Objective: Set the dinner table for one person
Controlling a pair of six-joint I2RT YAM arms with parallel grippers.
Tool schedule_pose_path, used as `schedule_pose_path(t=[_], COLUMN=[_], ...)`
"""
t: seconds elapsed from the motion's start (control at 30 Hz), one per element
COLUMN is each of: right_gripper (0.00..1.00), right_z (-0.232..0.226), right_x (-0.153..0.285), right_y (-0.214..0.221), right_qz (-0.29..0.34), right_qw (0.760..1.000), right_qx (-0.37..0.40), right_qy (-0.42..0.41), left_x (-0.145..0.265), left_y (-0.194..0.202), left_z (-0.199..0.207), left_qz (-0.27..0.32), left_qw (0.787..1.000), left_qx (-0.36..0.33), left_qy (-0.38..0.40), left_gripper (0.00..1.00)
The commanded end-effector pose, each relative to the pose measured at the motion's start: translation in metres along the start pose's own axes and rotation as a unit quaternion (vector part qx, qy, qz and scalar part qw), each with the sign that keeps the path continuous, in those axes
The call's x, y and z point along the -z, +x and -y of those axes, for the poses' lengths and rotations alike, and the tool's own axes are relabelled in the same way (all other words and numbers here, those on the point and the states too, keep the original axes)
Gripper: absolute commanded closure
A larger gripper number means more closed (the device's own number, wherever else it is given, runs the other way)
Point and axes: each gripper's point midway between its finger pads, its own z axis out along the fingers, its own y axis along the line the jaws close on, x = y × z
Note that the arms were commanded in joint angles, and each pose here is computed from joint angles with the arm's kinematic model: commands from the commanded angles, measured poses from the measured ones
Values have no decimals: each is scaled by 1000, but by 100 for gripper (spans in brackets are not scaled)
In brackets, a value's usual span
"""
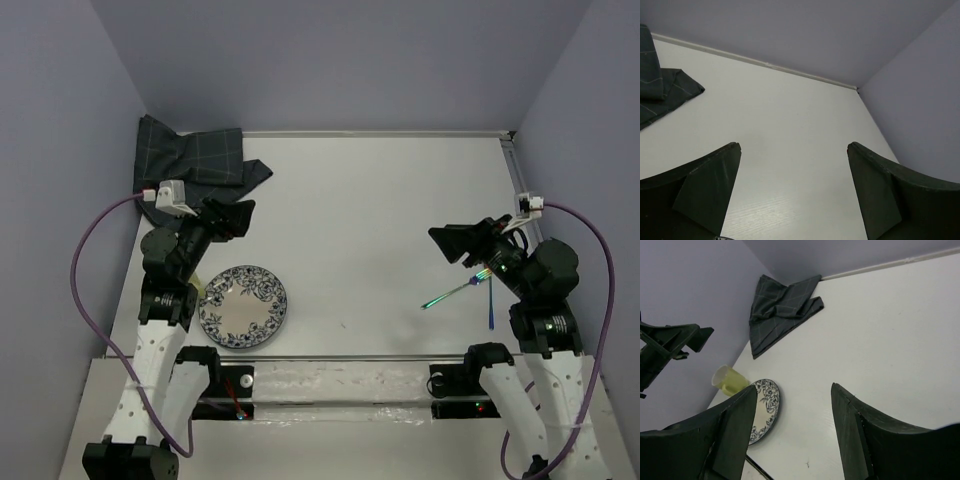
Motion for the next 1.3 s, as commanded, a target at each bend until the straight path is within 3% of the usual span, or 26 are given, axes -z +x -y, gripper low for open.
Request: schedule_pose_path(t=[0.0, 0.2, 0.47, 0.63, 0.7, 0.77, 0.83, 0.87, 0.9, 0.97, 1.1, 1.27], right_gripper=[34, 34, 34, 35, 36, 36, 36, 36, 36, 36, 37, 37], right_z=[-5, 2, 14, 43, 52, 52, 54, 56, 56, 56, 54, 53], right_x=[1, -5, -23, -42, -47, -55, -59, -63, -64, -68, -78, -86], right_y=[-6, -1, 4, 16, 24, 37, 43, 47, 50, 54, 64, 71], right_qz=[16, 13, 15, 15, 8, -9, -16, -20, -23, -29, -47, -60], right_qw=[1000, 1000, 999, 999, 999, 999, 999, 999, 999, 999, 999, 998], right_qx=[17, 6, -23, -30, -35, -42, -41, -36, -34, -27, -24, -17], right_qy=[-14, -14, -20, 1, 6, -3, -1, 3, 4, 5, -1, -3], left_x=[-6, -38, -130, -183, -211, -239, -247, -259, -270, -287, -304, -323], left_y=[-23, -37, -25, 9, 26, 36, 52, 62, 62, 72, 99, 110], left_z=[16, 20, -43, -83, -99, -118, -133, -143, -143, -157, -167, -180], left_qz=[28, 24, -12, -61, -91, -109, -140, -158, -152, -170, -218, -213], left_qw=[999, 999, 992, 970, 962, 951, 937, 923, 921, 898, 867, 863], left_qx=[-4, 3, -5, -72, -85, -97, -114, -138, -150, -188, -220, -217], left_qy=[28, 24, -126, -225, -245, -272, -299, -322, -325, -360, -391, -403], left_gripper=[1, 1, 1, 1, 8, 22, 31, 41, 45, 54, 58, 58])
